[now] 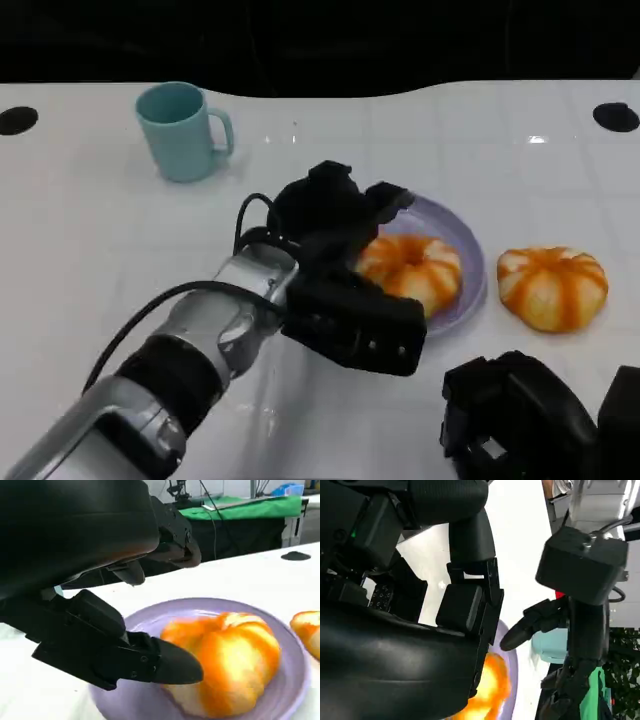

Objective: Grasp the bread from the table and place it into the plate.

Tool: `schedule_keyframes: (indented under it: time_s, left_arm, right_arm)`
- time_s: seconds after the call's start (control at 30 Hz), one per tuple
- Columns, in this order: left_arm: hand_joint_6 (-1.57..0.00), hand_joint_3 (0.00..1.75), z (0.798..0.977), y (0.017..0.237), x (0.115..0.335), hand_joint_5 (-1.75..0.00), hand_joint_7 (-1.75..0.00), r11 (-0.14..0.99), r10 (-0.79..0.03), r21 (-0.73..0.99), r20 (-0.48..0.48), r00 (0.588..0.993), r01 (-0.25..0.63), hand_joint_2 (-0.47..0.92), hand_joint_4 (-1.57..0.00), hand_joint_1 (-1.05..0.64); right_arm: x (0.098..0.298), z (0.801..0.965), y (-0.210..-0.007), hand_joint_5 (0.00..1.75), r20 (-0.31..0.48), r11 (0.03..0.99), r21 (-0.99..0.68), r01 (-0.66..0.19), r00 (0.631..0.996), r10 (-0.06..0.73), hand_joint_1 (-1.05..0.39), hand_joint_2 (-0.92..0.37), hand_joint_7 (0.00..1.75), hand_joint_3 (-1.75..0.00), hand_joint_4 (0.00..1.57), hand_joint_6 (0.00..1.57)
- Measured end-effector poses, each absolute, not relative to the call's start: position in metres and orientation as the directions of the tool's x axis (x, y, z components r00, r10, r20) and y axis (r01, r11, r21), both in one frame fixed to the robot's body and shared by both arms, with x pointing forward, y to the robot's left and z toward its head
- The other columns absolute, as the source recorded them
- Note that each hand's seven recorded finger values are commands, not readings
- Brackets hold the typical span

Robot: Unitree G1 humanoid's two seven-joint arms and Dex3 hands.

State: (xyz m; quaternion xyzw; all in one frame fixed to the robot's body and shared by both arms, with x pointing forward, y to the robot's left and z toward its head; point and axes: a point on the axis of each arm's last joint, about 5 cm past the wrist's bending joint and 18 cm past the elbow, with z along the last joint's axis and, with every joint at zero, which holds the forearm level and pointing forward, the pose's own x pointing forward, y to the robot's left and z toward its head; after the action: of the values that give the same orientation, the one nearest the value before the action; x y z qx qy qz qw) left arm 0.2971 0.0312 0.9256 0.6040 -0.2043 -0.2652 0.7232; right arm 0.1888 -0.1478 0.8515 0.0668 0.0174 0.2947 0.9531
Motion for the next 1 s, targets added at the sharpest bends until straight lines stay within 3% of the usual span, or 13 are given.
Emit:
schedule_keyframes:
  time_s: [0.4, 0.7, 0.77, 1.0]
  left_arm:
    - [-0.22, 0.34, 0.937, 0.05, 0.278, -0.92, -0.21, 0.143, -0.648, 0.982, -0.004, 0.761, 0.127, 0.92, -0.07, -0.89]
    - [-0.53, 0.21, 0.94, 0.077, 0.261, -1.01, -0.33, 0.338, -0.656, 0.923, 0.092, 0.749, 0.183, 0.92, -0.42, -0.68]
    - [-0.64, 0.24, 0.936, 0.083, 0.258, -1.14, -0.42, 0.401, -0.654, 0.895, 0.13, 0.745, 0.196, 0.92, -0.53, -0.64]
    - [-0.52, 0.28, 0.912, 0.104, 0.24, -1.48, -1.06, 0.626, -0.626, 0.732, 0.267, 0.733, 0.267, 0.92, -0.58, -0.64]
  right_arm:
    - [0.189, 0.851, -0.148, 1.3, 0.002, 0.817, 0.14, -0.559, 0.825, 0.565, -1.05, -0.03, 1.02, -1.4, 1.56, 1.57]
    - [0.189, 0.852, -0.148, 1.29, -0.002, 0.818, 0.14, -0.558, 0.826, 0.563, -1.05, -0.03, 1.03, -1.4, 1.56, 1.57]
    - [0.189, 0.852, -0.148, 1.29, -0.001, 0.818, 0.139, -0.559, 0.826, 0.564, -1.05, -0.02, 1.02, -1.41, 1.55, 1.57]
    - [0.189, 0.852, -0.148, 1.3, -0.001, 0.817, 0.14, -0.56, 0.825, 0.566, -1.05, -0.01, 1.03, -1.43, 1.57, 1.57]
